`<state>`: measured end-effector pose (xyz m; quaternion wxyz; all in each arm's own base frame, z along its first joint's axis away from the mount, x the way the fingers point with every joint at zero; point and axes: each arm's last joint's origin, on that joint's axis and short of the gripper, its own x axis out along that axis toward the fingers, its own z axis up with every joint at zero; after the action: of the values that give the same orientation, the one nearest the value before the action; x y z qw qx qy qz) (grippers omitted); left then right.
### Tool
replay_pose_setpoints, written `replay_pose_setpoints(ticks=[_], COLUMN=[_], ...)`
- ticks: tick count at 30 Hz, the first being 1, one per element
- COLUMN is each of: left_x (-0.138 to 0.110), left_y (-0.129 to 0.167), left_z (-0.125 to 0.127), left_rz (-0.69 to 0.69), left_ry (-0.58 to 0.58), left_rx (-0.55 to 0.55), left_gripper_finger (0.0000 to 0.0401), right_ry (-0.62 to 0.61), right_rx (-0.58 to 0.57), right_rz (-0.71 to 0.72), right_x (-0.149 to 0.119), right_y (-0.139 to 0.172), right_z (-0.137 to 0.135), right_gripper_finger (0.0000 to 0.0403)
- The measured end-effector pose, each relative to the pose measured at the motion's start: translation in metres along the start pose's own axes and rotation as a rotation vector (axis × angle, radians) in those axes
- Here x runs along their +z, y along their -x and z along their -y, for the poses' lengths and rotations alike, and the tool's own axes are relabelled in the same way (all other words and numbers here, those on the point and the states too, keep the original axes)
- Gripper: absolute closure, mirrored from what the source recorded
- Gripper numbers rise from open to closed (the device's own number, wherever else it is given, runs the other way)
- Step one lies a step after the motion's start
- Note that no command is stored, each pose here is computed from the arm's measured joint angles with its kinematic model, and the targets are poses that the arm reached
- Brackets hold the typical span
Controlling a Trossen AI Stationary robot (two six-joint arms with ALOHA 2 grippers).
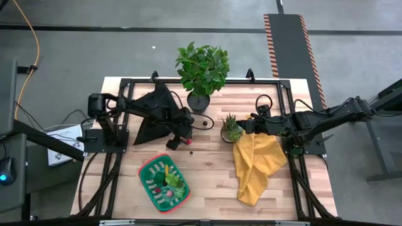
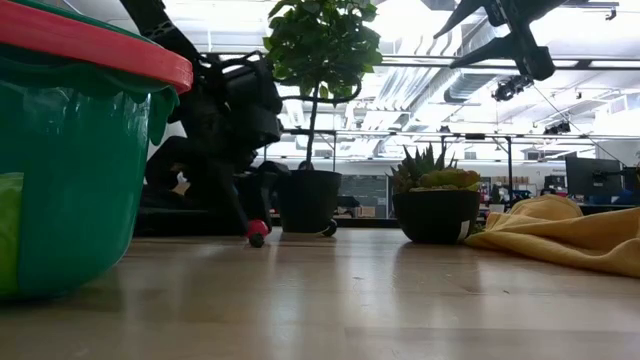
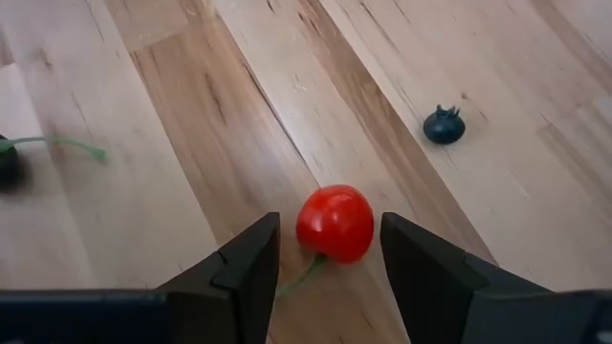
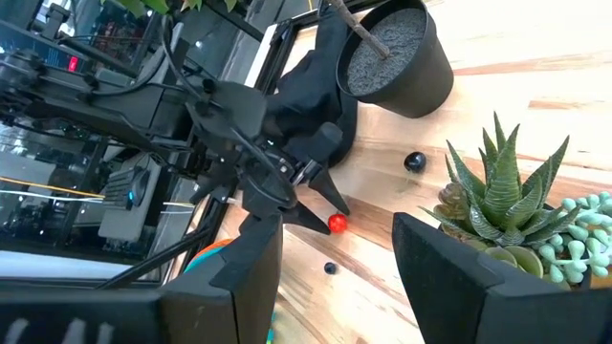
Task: Pick and placing Produce into tupperware
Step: Put the red cherry into the blue basket
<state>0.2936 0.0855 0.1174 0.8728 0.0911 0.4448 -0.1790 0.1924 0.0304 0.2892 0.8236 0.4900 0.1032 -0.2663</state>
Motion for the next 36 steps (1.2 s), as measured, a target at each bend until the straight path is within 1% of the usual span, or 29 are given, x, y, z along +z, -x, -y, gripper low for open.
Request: replay_pose_setpoints(ticks=[7, 14, 19, 29, 36], left_x=[-0.0007, -0.0007, -0.0009, -0.0008, -0.0007], left_y=[-0.0018, -0.0018, -0.0018, -0.0017, -0.0017], left_z=[-0.0005, -0.0003, -0.0001, 0.0000, 0.0000], left_rz=[-0.001, 0.001, -0.001, 0.002, 0.003], left_ry=[0.001, 0.002, 0.002, 0.001, 0.002], left_rx=[0.000, -0.006, -0.008, -0.010, -0.011], left_gripper_finger=[0.0227, 0.0236, 0.0248, 0.0287, 0.0288], right_ry=[0.000, 0.000, 0.004, 0.004, 0.004], right_rx=[0.000, 0.000, -0.006, -0.006, -0.006], right_rz=[0.000, 0.000, -0.002, -0.002, -0.002], right_x=[0.0000, 0.0001, -0.0001, -0.0002, -0.0001], right_y=[0.0000, 0.0000, 0.0000, 0.0000, 0.0000], right_z=[0.0000, 0.0000, 0.0007, 0.0007, 0.0007], right_gripper_finger=[0.0212, 0.0212, 0.0212, 0.0212, 0.0212])
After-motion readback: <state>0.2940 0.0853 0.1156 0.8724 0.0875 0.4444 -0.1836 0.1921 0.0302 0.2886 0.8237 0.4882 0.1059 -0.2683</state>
